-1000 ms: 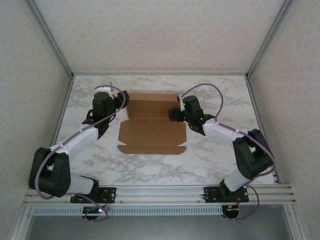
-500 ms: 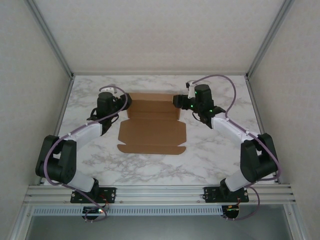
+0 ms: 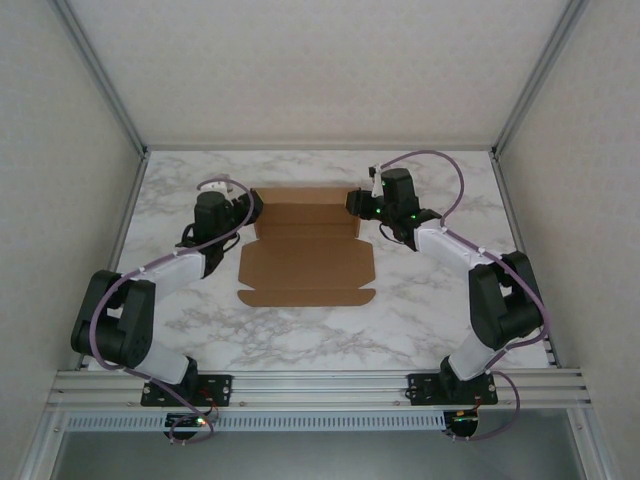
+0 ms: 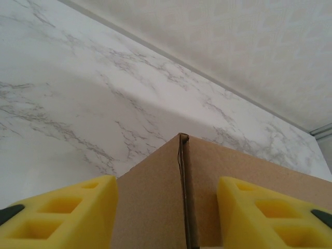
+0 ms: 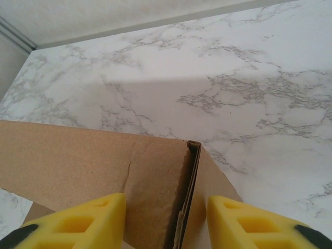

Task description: Fold the paper box

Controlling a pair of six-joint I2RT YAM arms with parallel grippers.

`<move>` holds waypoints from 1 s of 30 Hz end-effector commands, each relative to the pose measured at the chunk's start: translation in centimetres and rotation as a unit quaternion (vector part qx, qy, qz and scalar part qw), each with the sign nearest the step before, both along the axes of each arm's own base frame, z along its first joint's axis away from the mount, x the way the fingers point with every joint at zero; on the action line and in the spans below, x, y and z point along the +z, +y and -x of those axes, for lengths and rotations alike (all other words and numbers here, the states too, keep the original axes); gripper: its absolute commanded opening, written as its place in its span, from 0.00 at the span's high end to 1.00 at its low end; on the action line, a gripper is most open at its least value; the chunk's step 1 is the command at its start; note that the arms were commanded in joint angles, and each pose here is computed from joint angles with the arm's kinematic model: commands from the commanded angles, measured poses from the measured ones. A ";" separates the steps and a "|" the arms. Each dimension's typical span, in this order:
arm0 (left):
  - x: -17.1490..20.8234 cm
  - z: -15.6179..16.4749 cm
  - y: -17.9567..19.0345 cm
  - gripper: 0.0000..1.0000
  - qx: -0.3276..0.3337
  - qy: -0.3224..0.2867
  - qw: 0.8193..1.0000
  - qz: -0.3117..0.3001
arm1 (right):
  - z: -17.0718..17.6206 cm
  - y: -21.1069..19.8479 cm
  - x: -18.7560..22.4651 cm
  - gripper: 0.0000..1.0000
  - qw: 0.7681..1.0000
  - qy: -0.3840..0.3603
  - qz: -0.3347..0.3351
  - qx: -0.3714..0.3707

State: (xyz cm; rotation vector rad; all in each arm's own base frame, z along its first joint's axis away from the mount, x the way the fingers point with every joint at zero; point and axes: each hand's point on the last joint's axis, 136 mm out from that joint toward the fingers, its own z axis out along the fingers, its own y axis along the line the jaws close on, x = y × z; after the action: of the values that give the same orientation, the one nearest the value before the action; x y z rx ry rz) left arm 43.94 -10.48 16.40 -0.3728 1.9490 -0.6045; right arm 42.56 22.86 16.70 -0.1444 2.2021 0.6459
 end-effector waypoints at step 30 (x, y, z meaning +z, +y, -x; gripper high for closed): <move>10.1 3.2 3.7 0.32 0.066 -0.032 0.997 -0.029 | 0.1 2.8 1.7 0.95 0.988 0.070 0.091 0.100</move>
State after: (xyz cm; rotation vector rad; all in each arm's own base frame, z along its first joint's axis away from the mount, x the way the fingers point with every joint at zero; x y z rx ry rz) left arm 41.80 -7.89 27.03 -0.3912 1.8467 -0.5004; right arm 42.24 25.73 18.20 -0.4409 2.3824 0.6013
